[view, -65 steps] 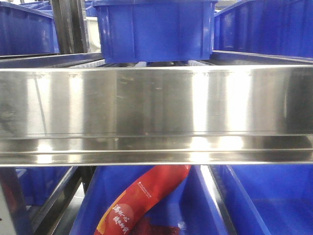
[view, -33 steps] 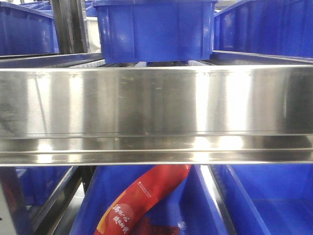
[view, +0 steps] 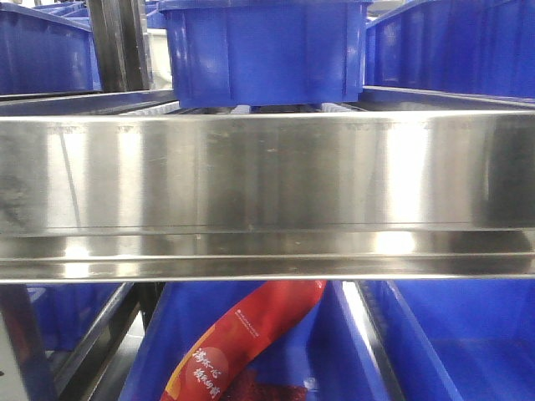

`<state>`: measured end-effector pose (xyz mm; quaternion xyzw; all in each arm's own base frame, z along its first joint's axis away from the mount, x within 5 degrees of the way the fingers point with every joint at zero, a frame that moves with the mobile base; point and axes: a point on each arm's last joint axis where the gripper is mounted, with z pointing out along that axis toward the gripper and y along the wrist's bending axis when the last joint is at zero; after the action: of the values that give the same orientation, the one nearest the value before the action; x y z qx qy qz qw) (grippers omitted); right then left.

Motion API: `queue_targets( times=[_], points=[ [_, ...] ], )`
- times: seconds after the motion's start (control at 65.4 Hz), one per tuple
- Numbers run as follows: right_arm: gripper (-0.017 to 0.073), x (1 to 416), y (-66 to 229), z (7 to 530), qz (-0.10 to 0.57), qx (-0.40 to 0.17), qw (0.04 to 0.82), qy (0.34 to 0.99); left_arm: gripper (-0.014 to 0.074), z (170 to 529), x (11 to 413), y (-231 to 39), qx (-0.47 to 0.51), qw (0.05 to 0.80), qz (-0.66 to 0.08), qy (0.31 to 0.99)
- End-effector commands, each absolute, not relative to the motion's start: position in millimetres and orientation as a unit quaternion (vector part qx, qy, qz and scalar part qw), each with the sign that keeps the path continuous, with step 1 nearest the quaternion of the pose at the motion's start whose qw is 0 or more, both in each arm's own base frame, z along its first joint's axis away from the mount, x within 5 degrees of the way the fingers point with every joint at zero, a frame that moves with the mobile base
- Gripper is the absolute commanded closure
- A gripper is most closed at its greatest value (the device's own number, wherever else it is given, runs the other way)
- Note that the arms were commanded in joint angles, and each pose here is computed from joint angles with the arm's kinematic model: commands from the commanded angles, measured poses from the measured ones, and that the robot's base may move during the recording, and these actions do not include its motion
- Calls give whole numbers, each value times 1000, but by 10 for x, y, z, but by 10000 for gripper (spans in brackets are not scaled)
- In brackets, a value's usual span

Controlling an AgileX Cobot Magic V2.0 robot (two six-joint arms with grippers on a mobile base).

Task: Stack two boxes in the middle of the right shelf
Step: 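Approach the rack and raise the held boxes above the middle shelf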

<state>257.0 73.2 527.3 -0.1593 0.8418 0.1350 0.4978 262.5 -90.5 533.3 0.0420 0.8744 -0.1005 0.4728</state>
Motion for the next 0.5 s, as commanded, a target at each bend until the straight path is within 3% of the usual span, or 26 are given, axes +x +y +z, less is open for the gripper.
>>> queue_targets(
  times=[0.0, 0.29, 0.489],
  points=[
    [712, 2554, 671, 5366, 114, -153, 532, 825, 705, 5462, 2552, -855, 38, 506, -105, 855],
    [712, 2544, 680, 5355, 120, -155, 525, 828, 705, 5435, 2563, -857, 41, 497, -100, 861],
    [712, 2709, 745, 5083, 135, -160, 436, 875, 705, 5179, 2904, -919, 49, 469, -48, 881]
  ],
)
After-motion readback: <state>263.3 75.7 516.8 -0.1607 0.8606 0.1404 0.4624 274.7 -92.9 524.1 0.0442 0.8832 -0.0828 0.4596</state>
